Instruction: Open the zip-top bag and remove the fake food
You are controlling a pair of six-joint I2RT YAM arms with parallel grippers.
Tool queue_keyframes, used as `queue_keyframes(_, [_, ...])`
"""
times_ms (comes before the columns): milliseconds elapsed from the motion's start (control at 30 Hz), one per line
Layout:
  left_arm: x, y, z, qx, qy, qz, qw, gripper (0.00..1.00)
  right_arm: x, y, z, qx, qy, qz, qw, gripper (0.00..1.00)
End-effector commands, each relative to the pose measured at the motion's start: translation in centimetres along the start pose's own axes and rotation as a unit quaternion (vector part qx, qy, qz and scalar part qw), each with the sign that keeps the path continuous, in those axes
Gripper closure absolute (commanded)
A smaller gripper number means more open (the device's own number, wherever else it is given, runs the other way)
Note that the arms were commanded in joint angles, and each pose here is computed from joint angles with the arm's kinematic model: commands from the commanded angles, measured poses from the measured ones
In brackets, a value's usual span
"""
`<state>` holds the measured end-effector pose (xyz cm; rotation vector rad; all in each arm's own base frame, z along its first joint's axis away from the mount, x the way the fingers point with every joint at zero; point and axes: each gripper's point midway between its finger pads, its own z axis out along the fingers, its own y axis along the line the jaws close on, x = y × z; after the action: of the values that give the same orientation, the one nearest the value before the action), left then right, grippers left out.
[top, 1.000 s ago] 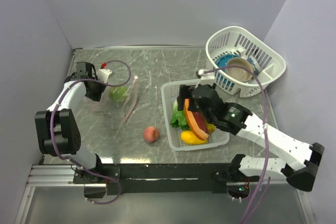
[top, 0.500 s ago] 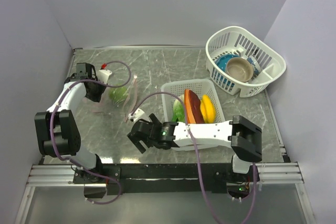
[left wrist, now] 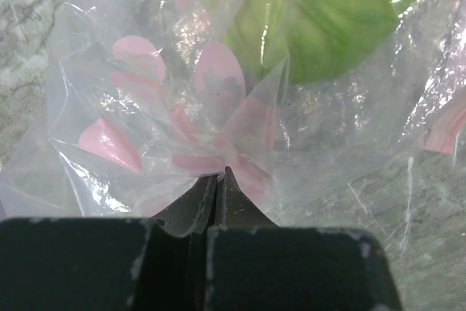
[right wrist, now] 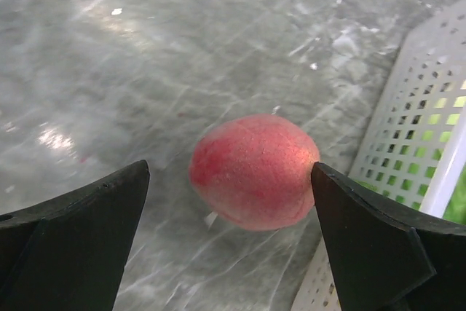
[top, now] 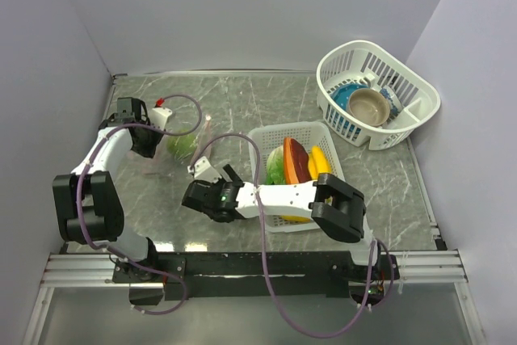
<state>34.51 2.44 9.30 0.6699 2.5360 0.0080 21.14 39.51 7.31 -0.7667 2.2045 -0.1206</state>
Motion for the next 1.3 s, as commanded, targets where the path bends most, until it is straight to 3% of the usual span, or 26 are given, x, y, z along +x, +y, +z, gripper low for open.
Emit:
queue_keyframes(0, [-0.4,-0.2,-0.8,-0.002,-0.016,0.015,1.0,0.99,0.9,-0.9,1.1,0.023,0.019,0.017,0.999,0.0])
queue_keyframes(367, [-0.8,0.1,-0.7,-0.004,-0.02,0.013,1.0,0.99,2.4,-0.1,2.3,-0.016,0.045,0.023,0.999,0.04])
queue_keyframes(467, [-0.8,0.1,-0.9,-0.004,-0.02,0.013,1.0,0.99,1.4,-0.2,2.1,-0.022,0.035,0.035,0.999,0.26])
queue_keyframes(500, [-0.8,0.1,-0.8,-0.004,-0.02,0.013,1.0,0.99,1.0,-0.2,1.9,-0.027,0.028,0.039,0.998,0.39])
queue_keyframes(567, [-0.8,0.1,-1.0,-0.007,-0.022,0.014,1.0,0.99,-0.1,-0.7,1.1,-0.03,0.012,0.049,0.998,0.57])
queue_keyframes(667, [-0.7,0.1,-1.0,-0.006,-0.019,0.014,1.0,0.99,-2.1,-1.9,-0.1,-0.026,-0.021,0.062,0.998,0.76])
queue_keyframes(967, [-0.9,0.1,-1.2,-0.006,-0.021,0.016,1.0,0.99,-9.2,-9.4,-4.9,-0.014,-0.108,0.134,0.985,0.72])
queue_keyframes(1133, [-0.9,0.1,-1.5,-0.006,-0.02,0.018,1.0,0.99,-8.7,-17.1,-4.3,0.033,-0.108,0.194,0.974,0.71])
queue_keyframes(1267, [-0.2,-1.5,-2.8,0.032,-0.003,0.019,0.999,0.99,-6.3,-19.8,-2.7,0.054,-0.092,0.206,0.973,0.65])
